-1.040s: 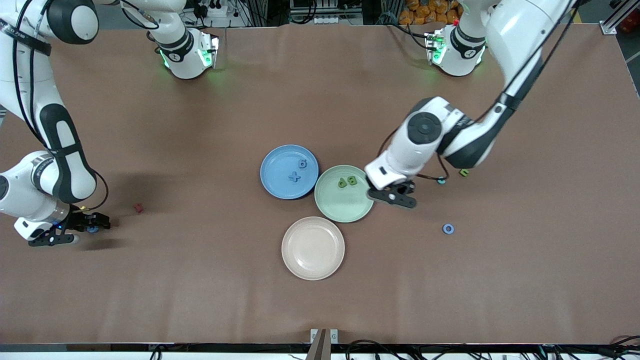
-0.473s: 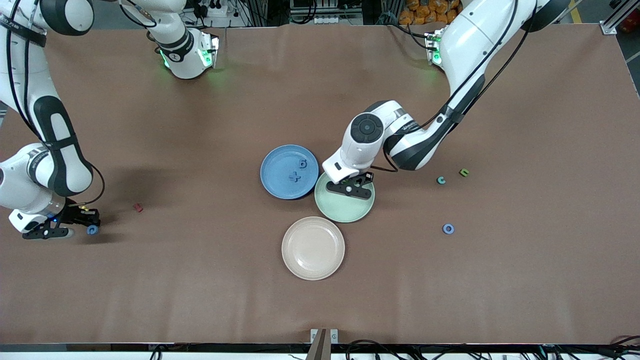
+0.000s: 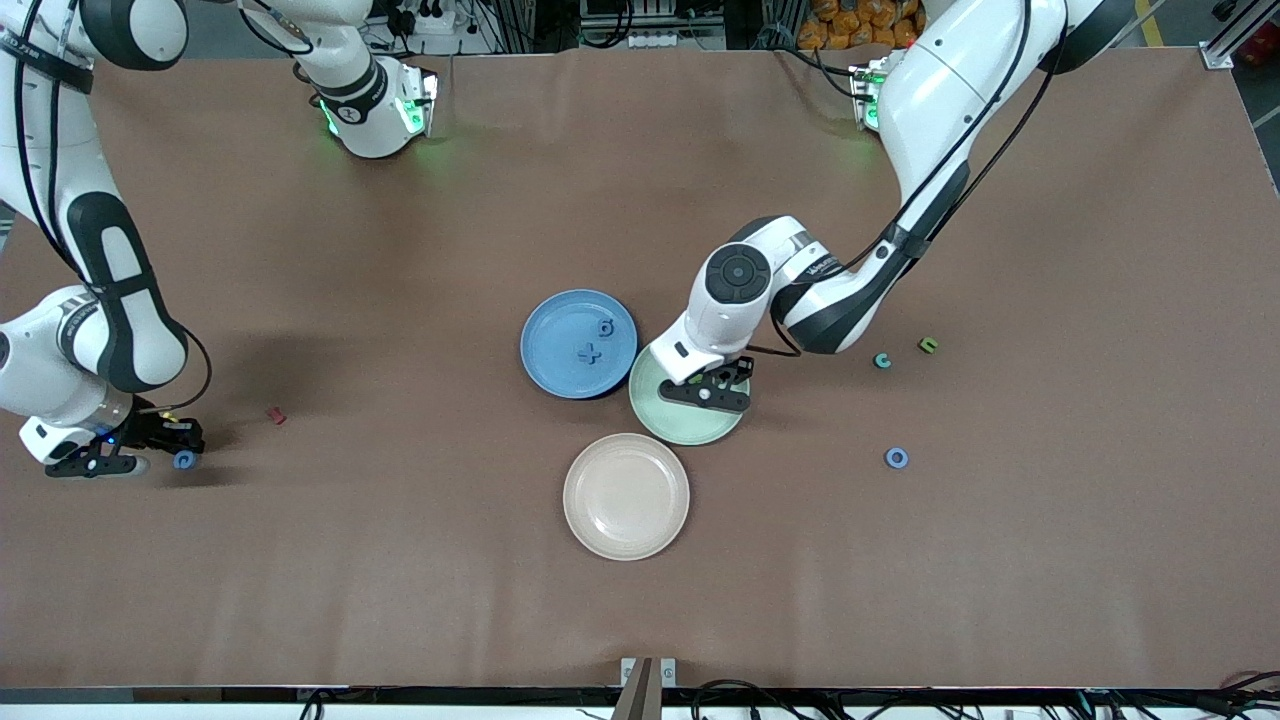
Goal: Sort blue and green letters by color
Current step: 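Drop the z on the green plate while the right gripper grasps the e, then release the e on the blue plate while the left gripper reaches green u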
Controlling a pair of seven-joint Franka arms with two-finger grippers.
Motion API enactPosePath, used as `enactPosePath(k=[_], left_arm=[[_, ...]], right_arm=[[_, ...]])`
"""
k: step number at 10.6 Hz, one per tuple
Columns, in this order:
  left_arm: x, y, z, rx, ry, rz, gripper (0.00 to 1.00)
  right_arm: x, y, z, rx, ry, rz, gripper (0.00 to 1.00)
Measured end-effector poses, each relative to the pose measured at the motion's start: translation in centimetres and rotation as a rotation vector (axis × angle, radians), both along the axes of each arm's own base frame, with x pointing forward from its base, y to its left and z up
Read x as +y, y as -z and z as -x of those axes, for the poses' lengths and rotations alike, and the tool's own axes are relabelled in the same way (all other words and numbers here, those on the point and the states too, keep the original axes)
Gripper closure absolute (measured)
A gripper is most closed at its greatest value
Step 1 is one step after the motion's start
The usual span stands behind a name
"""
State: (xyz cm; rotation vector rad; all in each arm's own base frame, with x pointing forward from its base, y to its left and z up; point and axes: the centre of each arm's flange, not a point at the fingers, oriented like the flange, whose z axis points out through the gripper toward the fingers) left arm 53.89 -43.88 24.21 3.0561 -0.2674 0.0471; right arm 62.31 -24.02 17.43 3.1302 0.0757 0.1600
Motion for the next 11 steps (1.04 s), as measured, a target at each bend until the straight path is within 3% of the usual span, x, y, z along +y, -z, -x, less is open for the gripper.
enactPosePath(k=[1,2,3,7,9,10,11], left_arm=[[0.4,-0.4,-0.6,-0.007,-0.014,0.003,0.23],[0.9,-0.7,-1.0,-0.003,-0.023,-0.008,0.07],[1.7,-1.3,-1.6,0.000,-0.022,-0.029,0.00],[15.6,-6.1,-7.3,0.025,0.129,-0.152,0.00],[21.6,-5.1,-6.6,0.073,0.128,-0.187,0.00],[23.5,-4.5,-5.6,0.080,0.120,-0.186,0.00],[25.2,-3.8,-4.4,0.059,0.146,-0.164,0.00]], right_arm=[[0.4,0.2,0.0,-0.002,0.010,-0.014,0.40],[0.7,0.2,-0.1,-0.015,0.012,-0.013,0.39],[0.8,0.2,-0.2,-0.024,0.014,-0.010,0.41],[0.8,0.2,-0.3,-0.029,0.014,-0.008,0.44],[0.8,0.2,-0.3,-0.031,0.015,-0.008,0.45],[0.8,0.0,-0.4,-0.036,0.015,-0.006,0.54],[0.8,0.0,-0.4,-0.037,0.015,-0.006,0.55]])
